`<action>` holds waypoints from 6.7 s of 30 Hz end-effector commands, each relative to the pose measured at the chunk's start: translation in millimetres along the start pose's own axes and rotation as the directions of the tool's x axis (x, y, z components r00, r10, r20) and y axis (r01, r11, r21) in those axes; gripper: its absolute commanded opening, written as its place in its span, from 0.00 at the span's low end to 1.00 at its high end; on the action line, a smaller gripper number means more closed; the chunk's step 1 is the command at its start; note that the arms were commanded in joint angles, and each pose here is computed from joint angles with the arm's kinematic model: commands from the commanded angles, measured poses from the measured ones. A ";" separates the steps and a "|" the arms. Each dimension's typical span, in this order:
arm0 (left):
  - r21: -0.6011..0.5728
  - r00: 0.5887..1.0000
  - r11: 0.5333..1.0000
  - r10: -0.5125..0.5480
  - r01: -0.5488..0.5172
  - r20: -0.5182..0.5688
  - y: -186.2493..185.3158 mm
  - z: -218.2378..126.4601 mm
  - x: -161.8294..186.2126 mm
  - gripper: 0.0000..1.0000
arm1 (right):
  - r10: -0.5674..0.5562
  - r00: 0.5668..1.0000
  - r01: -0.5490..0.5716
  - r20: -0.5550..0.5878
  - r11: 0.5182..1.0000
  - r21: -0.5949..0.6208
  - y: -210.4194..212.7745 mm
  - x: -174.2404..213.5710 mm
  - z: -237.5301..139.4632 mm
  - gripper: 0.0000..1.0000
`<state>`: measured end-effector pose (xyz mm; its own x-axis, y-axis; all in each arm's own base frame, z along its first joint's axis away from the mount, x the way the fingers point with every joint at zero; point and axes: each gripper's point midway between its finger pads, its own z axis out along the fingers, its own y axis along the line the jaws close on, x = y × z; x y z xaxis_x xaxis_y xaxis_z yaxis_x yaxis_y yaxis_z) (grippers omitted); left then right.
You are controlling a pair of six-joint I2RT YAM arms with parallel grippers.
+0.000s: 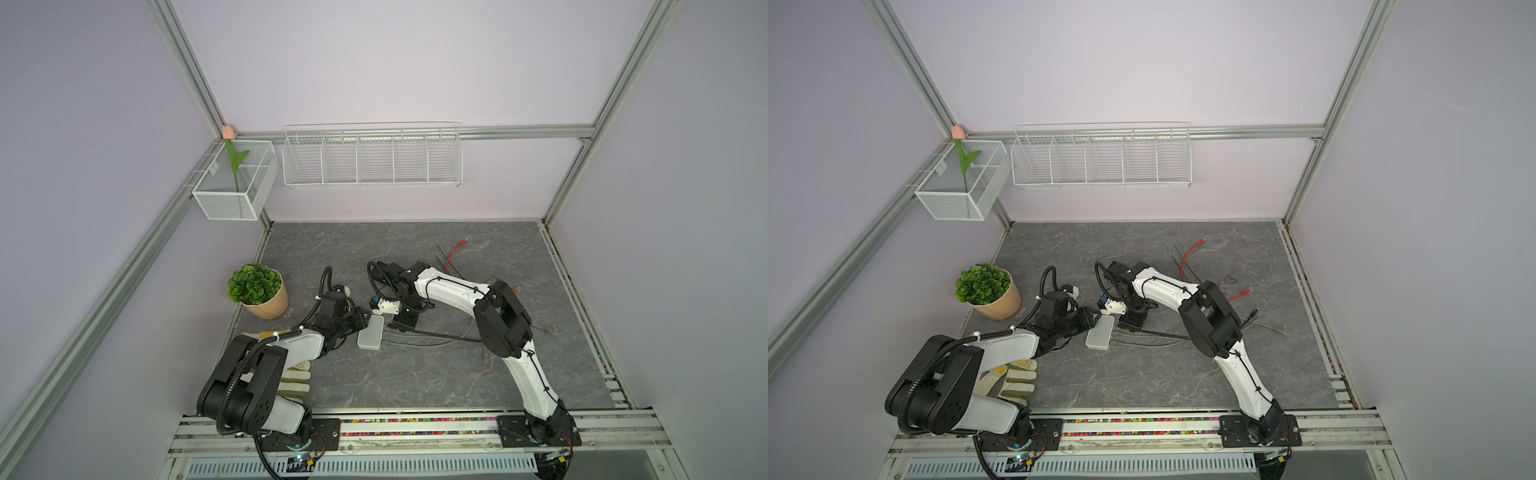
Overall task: Insert the plug into the switch port
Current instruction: 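Push black plug into white switch port beside the grey plugs with right gripper, then hold black plug pressed into the port with right gripper while left gripper holds switch, then open right gripper and lift it up off the seated black plug, then move right gripper over black switch box while left gripper releases white switch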
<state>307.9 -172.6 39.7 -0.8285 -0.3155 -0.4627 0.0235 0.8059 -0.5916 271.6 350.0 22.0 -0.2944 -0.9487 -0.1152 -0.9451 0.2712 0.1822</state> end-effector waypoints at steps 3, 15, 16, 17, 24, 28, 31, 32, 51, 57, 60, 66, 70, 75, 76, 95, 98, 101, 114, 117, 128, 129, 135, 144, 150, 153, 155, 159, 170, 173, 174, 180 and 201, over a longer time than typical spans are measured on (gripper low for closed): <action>0.009 1.000 1.000 0.011 -0.011 -0.017 3.1 3.2 7.2 0.35 | -0.023 0.999 0.023 0.028 0.999 -0.022 2.7 -7.4 -5.5 0.07; 0.007 1.000 1.000 0.009 -0.009 -0.023 6.0 5.3 10.4 0.35 | -0.032 0.997 0.036 0.069 0.998 -0.048 12.2 -8.8 -11.4 0.07; 0.010 1.000 1.000 0.010 -0.009 -0.024 5.3 5.2 10.7 0.35 | -0.033 0.997 0.036 0.068 0.998 -0.047 11.8 -8.9 -10.7 0.07; 0.011 1.000 1.000 0.011 -0.011 -0.024 4.9 5.4 10.3 0.35 | -0.032 0.997 0.035 0.069 0.998 -0.046 11.2 -9.6 -10.5 0.07; 0.025 0.999 1.000 0.013 -0.012 -0.046 2.2 6.4 16.2 0.34 | -0.032 0.996 0.034 0.080 0.999 -0.029 7.6 -16.1 -12.7 0.07; 0.026 0.999 1.000 0.015 -0.014 -0.043 -0.6 4.2 19.8 0.33 | -0.041 0.993 0.044 0.110 0.999 -0.024 9.7 -22.0 -18.0 0.07; 0.031 0.999 0.999 0.024 -0.023 -0.043 -5.4 3.1 22.7 0.33 | -0.040 0.990 0.044 0.137 0.999 -0.024 10.4 -27.4 -21.7 0.07; 0.030 0.999 0.999 0.026 -0.025 -0.042 -6.5 3.0 23.6 0.33 | -0.044 0.986 0.048 0.159 0.999 -0.018 8.9 -32.5 -23.3 0.07; 0.053 0.997 0.998 0.037 -0.033 -0.070 -14.4 5.5 41.8 0.30 | -0.045 0.958 0.061 0.285 0.997 -0.050 16.1 -62.5 -31.5 0.07; 0.057 0.997 0.998 0.039 -0.035 -0.073 -16.7 4.3 44.0 0.30 | -0.045 0.955 0.065 0.294 0.996 -0.060 17.5 -67.5 -25.8 0.07; 0.059 0.996 0.998 0.038 -0.034 -0.076 -17.2 4.2 45.8 0.29 | -0.046 0.950 0.068 0.308 0.996 -0.062 18.8 -72.0 -25.9 0.07; 0.061 0.996 0.998 0.034 -0.029 -0.082 -16.8 3.8 50.1 0.29 | -0.048 0.945 0.071 0.324 0.996 -0.060 18.6 -80.0 -26.9 0.07; 0.062 0.996 0.998 0.032 -0.027 -0.080 -16.7 3.1 52.5 0.29 | -0.044 0.943 0.066 0.331 0.996 -0.054 16.3 -83.1 -24.8 0.07; 0.063 0.996 0.998 0.030 -0.024 -0.081 -15.7 3.0 55.8 0.28 | -0.037 0.937 0.057 0.349 0.997 -0.049 14.3 -87.6 -24.2 0.07; 0.063 0.996 0.998 0.030 -0.025 -0.081 -15.7 3.2 56.1 0.28 | -0.036 0.934 0.057 0.354 0.997 -0.050 14.0 -89.1 -24.2 0.07; 0.094 0.992 0.995 0.054 -0.043 -0.112 -22.8 8.3 70.5 0.27 | -0.043 0.898 0.082 0.437 0.994 -0.070 18.3 -110.5 -30.5 0.07; 0.092 0.991 0.995 0.058 -0.047 -0.121 -22.8 11.0 73.5 0.27 | -0.039 0.892 0.076 0.449 0.995 -0.064 16.5 -113.9 -32.9 0.07; 0.101 0.990 0.994 0.052 -0.039 -0.129 -22.8 14.0 76.5 0.27 | -0.039 0.886 0.077 0.462 0.995 -0.062 15.0 -116.2 -34.9 0.07; 0.095 0.986 0.994 0.065 -0.051 -0.155 -20.3 15.6 84.7 0.26 | -0.049 0.862 0.082 0.504 0.996 -0.044 11.2 -126.9 -45.3 0.07; 0.100 0.983 0.993 0.076 -0.060 -0.164 -20.3 15.3 88.2 0.26 | -0.053 0.863 0.085 0.503 0.995 -0.042 9.0 -127.9 -45.6 0.07; 0.136 0.975 0.987 0.111 -0.086 -0.191 -26.0 14.9 97.7 0.26 | -0.083 0.857 0.117 0.509 0.993 -0.034 8.2 -134.7 -54.5 0.07; 0.137 0.975 0.987 0.112 -0.086 -0.193 -26.3 14.8 98.3 0.26 | -0.086 0.859 0.119 0.505 0.992 -0.033 7.8 -134.5 -53.4 0.07; 0.153 0.968 0.983 0.132 -0.101 -0.213 -29.4 14.8 101.9 0.26 | -0.102 0.853 0.135 0.511 0.990 -0.028 6.5 -137.0 -57.9 0.07; 0.115 0.972 0.985 0.146 -0.127 -0.183 -28.5 10.7 95.2 0.25 | -0.084 0.862 0.133 0.501 0.989 -0.062 7.1 -137.5 -49.1 0.08; 0.046 0.988 0.994 0.104 -0.099 -0.113 -10.5 -5.9 62.8 0.26 | -0.081 0.875 0.115 0.478 0.992 -0.043 5.6 -119.8 -45.2 0.11; -0.007 0.989 0.993 0.116 -0.117 -0.092 -8.8 -9.7 46.6 0.27 | -0.072 0.880 0.104 0.469 0.994 -0.043 4.4 -113.1 -42.4 0.13; -0.031 0.989 0.991 0.130 -0.133 -0.075 -10.4 -11.3 35.9 0.29 | -0.066 0.887 0.097 0.458 0.994 -0.043 3.7 -109.6 -38.7 0.17; -0.051 0.991 0.991 0.125 -0.127 -0.041 -8.8 -13.9 16.5 0.33 | -0.058 0.895 0.078 0.443 0.997 -0.028 0.5 -102.3 -37.9 0.29; -0.066 0.994 0.992 0.109 -0.107 0.030 -7.0 -33.2 -13.8 0.34 | -0.052 0.904 0.006 0.425 0.994 0.108 -6.5 -60.8 -72.7 0.37; -0.069 0.993 0.992 0.110 -0.107 0.039 -7.1 -37.3 -15.2 0.34 | -0.023 0.915 -0.042 0.403 0.988 0.150 -13.2 -44.2 -78.8 0.38; -0.068 0.993 0.992 0.110 -0.107 0.043 -7.6 -39.3 -15.7 0.34 | -0.011 0.921 -0.056 0.388 0.985 0.161 -15.0 -37.1 -77.7 0.39; -0.020 0.995 0.996 0.090 -0.089 0.039 -11.2 -45.6 -6.0 0.34 | 0.078 0.957 -0.140 0.281 0.968 0.208 -28.8 9.8 -56.8 0.39; 0.094 0.992 0.990 0.101 -0.108 0.077 -40.0 -63.8 -11.3 0.36 | 0.232 0.943 -0.253 0.239 0.966 0.058 -28.7 41.5 -18.8 0.22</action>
<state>276.1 -166.8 97.4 -0.7895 -0.2667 -0.5527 0.1493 0.7901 -0.5945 301.7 296.1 39.4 -0.5191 -0.7941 -0.3162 -0.8483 0.5237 0.0775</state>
